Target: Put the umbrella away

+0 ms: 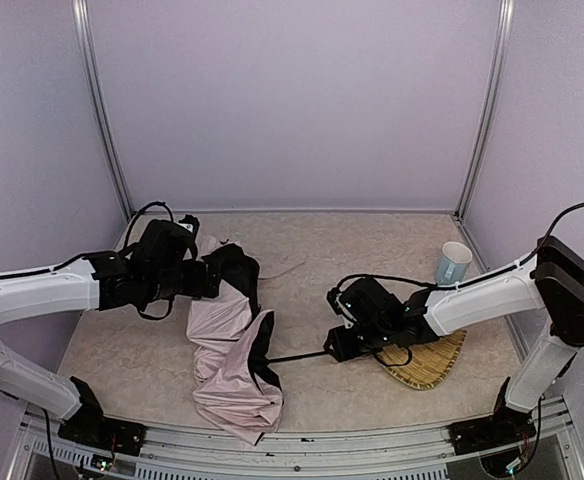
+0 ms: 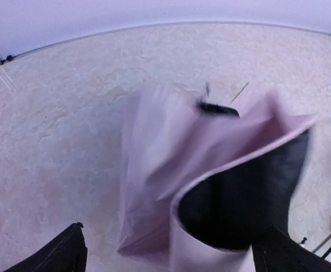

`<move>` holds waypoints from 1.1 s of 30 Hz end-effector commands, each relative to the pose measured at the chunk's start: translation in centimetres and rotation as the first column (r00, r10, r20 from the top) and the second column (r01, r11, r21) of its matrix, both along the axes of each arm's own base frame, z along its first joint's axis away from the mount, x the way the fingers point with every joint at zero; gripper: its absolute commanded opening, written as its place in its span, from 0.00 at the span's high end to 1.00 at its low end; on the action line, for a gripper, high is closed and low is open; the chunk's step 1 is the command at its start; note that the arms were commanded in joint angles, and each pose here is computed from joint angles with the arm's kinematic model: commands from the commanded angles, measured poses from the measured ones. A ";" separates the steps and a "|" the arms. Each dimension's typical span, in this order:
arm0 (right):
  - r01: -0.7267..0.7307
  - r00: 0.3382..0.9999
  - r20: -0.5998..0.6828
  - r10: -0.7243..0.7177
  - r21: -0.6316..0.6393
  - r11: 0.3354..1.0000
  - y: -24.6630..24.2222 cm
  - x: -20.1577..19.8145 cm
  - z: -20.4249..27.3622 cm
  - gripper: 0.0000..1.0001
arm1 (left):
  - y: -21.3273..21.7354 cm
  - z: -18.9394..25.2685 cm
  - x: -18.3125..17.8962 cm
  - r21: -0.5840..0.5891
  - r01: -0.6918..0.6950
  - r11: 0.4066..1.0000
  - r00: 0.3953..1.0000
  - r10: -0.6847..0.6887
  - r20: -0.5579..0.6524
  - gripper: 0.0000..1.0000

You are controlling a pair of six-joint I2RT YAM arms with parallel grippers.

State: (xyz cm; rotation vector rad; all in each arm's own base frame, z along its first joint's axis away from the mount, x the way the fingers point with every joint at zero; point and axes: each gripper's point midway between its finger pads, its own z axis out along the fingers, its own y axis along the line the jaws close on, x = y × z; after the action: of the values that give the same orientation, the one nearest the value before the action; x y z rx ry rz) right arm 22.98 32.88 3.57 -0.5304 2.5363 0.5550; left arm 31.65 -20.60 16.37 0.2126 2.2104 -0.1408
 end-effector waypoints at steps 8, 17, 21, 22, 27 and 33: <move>0.024 1.000 0.015 -0.023 -0.082 0.996 -1.8 0.6 -0.2 0.34 | 5.5 0.6 -7.5 -0.254 -0.104 0.962 0.993 0.086 -0.081 0.01; -0.013 0.997 -0.081 0.009 -0.053 0.999 -1.7 -1.3 -0.4 0.26 | 1.3 -7.1 -14.3 -0.476 -0.080 0.876 0.957 -0.067 -0.284 0.20; -0.040 0.994 -0.106 0.038 -0.017 0.999 -0.8 -1.8 -0.8 0.32 | 0.1 -9.1 -14.6 -0.476 -0.039 0.879 0.949 -0.117 -0.294 0.17; -0.043 0.994 -0.101 0.042 -0.012 0.999 -0.6 -1.6 -0.7 0.34 | 0.2 -9.3 -14.1 -0.461 -0.035 0.887 0.955 -0.107 -0.278 0.15; -0.058 0.995 -0.078 0.056 -0.023 0.998 0.0 -0.9 -0.8 0.43 | -0.2 -10.0 -12.4 -0.460 -0.008 0.888 0.960 -0.122 -0.251 0.16; -0.060 0.995 -0.085 0.056 -0.046 0.997 -0.1 -0.8 -1.7 0.53 | -1.8 -10.7 -12.7 -0.491 0.061 0.869 0.945 -0.209 -0.252 0.24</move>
State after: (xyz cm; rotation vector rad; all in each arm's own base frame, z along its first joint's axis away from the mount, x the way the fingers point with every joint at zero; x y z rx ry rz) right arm 21.99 32.92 2.65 -0.6049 2.6087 0.5678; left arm 18.88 -20.12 4.58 -0.0224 2.4360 -0.7009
